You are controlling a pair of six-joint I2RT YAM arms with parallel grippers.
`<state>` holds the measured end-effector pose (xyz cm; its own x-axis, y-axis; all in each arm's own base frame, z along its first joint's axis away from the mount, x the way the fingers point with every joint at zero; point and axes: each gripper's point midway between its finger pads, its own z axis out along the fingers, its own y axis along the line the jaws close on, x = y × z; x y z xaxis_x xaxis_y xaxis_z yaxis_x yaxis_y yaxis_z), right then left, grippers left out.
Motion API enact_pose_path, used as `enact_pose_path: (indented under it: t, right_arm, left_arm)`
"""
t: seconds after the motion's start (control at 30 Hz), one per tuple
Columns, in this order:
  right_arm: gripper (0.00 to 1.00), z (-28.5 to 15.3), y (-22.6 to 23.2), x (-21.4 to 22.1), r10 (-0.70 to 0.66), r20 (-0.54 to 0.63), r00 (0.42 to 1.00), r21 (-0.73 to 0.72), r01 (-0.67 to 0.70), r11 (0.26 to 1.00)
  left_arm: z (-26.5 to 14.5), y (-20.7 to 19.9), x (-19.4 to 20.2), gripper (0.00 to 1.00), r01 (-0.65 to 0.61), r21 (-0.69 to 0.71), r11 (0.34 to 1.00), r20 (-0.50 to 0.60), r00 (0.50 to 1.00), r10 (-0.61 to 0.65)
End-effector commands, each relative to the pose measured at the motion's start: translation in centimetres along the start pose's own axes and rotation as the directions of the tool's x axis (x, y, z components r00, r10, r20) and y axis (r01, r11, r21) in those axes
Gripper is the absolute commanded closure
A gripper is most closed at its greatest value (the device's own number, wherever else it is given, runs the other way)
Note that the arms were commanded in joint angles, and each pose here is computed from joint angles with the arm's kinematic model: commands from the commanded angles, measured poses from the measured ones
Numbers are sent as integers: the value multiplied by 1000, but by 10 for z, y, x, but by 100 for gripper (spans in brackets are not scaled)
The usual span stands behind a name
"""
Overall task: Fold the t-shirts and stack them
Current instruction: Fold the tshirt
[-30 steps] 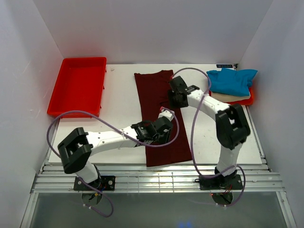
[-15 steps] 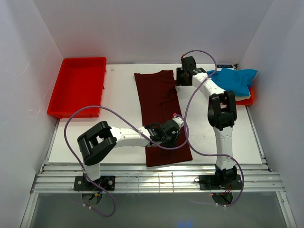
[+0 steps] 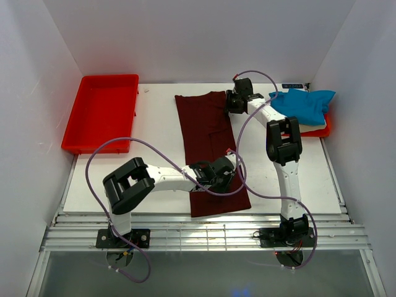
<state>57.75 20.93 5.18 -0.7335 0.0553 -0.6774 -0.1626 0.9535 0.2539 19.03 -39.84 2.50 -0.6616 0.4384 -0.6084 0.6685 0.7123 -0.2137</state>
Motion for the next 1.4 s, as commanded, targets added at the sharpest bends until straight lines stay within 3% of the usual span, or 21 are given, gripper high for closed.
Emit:
enact_pose_path:
  t: [0.0,0.43,0.67,0.9,1.37]
  right_arm:
    - [53,7,3,-23,45,71,996,-31,-43,999]
    - [55,-9,-10,-52,60,147,987,-14,-59,998]
    - [67,-9,-13,-62,106,162,981,-43,-100,994]
    - [71,-17,-7,-68,135,177,975,-85,-121,989]
    - [76,-4,-11,-41,152,84,985,-96,-144,985]
  left_arm:
    - [-7,-1,11,64,3,20,1000,-34,999,-3]
    - [-19,1,29,66,27,34,999,-69,997,-25]
    - [-24,6,48,67,35,38,999,-110,993,-31]
    - [-26,8,51,68,35,31,999,-115,993,-31]
    - [-23,15,50,71,24,-5,1000,-111,994,-25]
